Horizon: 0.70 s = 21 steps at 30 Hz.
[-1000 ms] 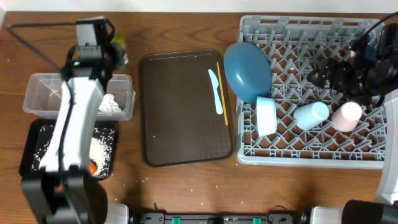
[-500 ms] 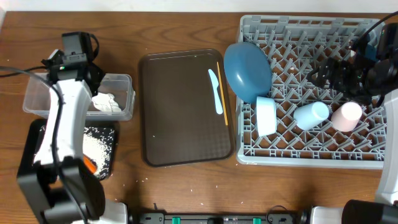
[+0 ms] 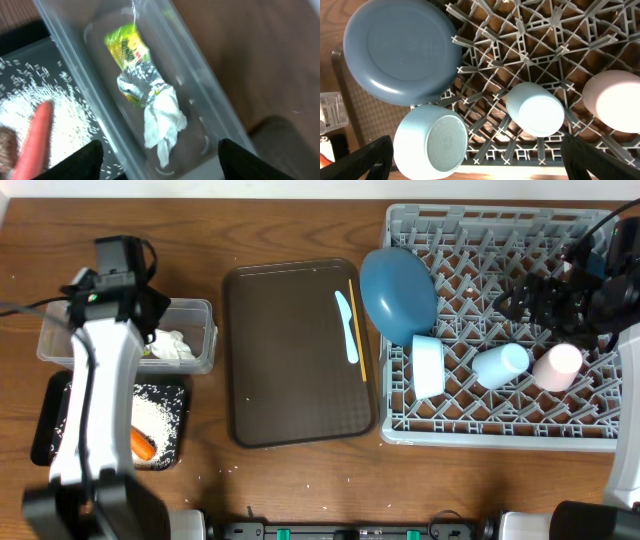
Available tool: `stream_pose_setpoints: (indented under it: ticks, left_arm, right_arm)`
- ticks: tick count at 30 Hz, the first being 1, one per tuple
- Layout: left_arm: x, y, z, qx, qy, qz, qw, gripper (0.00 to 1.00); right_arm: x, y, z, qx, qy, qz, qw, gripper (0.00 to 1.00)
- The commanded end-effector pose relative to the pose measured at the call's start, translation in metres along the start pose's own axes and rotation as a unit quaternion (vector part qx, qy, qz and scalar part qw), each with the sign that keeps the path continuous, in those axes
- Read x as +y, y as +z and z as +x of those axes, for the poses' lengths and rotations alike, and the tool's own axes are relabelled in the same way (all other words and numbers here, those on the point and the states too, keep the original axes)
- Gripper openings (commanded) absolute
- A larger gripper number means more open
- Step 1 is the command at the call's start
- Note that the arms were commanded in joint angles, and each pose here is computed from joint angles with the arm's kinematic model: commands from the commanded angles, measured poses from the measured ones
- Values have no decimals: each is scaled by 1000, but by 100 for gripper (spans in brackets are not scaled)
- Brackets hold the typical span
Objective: Sort waste into correct bins and load items into the dishwasher rack
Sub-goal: 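Drop the yellow wrapper into the clear bin, then grasp the white plastic knife on the brown tray with the left gripper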
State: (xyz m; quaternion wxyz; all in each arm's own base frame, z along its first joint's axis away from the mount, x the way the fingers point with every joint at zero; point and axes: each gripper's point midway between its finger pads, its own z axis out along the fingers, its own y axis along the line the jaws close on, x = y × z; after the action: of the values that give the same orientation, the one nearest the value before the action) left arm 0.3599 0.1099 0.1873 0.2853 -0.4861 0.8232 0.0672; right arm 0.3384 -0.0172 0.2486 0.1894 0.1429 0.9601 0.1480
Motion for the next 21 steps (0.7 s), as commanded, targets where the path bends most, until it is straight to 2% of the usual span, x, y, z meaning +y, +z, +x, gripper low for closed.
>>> stream_pose_setpoints:
  ticks: [1,3,7,9,12,14,18,21]
  left_arm:
    - [-12,-24,5,0,37,35,999,77]
    - [-31,-33,24,25,88,78,993,77]
    - [-79,-52,88,95,238,177,950,77]
    - [-97,-57,119,124,285,208,928,77]
    - [-119,-59,161,168,323,244,899,69]
    - [-133,-58,191,204,339,268,878,59]
    - [-149,-46,247,266,367,286,844,56]
    - [-161,-37,282,294,386,303,820,47]
  right_arm:
    - [2,0,0,0,-11,0,1000,99]
    - [2,0,0,0,-11,0,1000,99]
    - [2,0,0,0,-10,0,1000,99]
    - [2,0,0,0,-11,0,1000,99]
    - [2,0,0,0,-11,0,1000,99]
    - [2,0,1,1,-10,0,1000,99]
    - [2,0,1,2,-10,1,1000,99]
    - [2,0,2,4,-9,1,1000,99]
